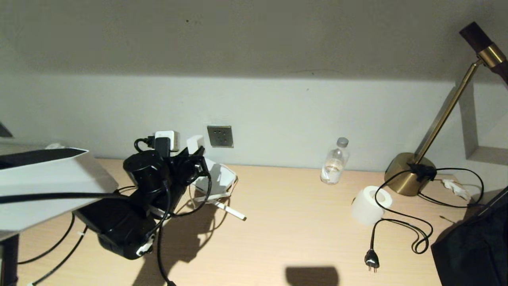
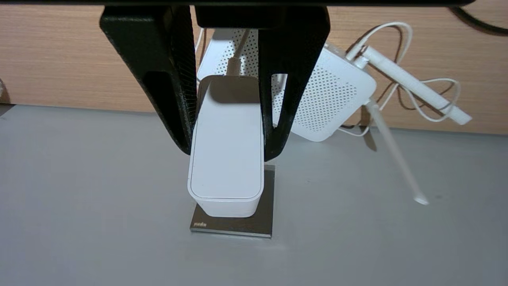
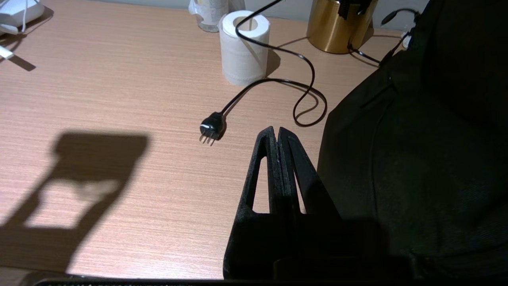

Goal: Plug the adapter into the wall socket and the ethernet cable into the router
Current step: Align plug and socket

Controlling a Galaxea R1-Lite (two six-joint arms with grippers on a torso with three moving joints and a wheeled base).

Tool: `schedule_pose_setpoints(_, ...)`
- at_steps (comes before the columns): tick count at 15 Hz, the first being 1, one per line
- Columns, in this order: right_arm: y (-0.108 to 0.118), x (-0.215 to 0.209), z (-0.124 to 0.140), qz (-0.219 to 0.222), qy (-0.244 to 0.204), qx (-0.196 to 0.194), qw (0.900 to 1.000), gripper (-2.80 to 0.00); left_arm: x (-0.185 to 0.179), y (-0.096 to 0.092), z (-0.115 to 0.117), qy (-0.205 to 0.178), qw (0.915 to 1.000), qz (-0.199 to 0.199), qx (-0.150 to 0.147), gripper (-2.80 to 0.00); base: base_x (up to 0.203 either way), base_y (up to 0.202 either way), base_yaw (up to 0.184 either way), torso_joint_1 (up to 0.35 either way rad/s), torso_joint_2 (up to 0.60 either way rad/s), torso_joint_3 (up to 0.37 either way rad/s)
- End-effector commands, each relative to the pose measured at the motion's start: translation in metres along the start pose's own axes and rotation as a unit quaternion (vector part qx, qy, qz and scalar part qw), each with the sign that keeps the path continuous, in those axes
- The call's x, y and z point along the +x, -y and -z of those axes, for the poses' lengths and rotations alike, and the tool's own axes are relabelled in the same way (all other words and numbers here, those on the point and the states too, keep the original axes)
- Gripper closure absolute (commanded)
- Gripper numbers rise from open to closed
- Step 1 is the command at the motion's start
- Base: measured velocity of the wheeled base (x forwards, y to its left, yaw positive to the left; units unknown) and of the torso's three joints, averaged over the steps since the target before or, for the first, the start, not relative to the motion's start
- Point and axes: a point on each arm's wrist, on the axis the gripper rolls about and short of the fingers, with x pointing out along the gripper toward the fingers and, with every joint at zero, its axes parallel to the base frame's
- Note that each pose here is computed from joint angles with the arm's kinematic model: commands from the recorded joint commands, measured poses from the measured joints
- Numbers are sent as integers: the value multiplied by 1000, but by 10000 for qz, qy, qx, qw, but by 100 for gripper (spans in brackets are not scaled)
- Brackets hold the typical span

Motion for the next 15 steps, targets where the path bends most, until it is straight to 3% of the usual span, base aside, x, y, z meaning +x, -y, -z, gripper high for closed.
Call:
schedule_pose_setpoints(1,0,0,0,-5,-2,-2,10000,0,8,2,12,-43,10000,-16,7,0,0,0,0,-139,306,169)
schedule_pose_setpoints(4,0,0,0,-5,0,-2,10000,0,12,3,16,-52,10000,-16,9,0,0,0,0,-143,332,182)
schedule_pose_setpoints(8,0,0,0,-5,-5,-2,10000,0,29,7,11,258,9996,-43,-44,0,0,0,0,-146,342,191)
schedule_pose_setpoints(15,0,0,0,-5,-4,-2,10000,0,48,6,-21,941,9954,-143,-100,0,0,0,0,-194,449,251)
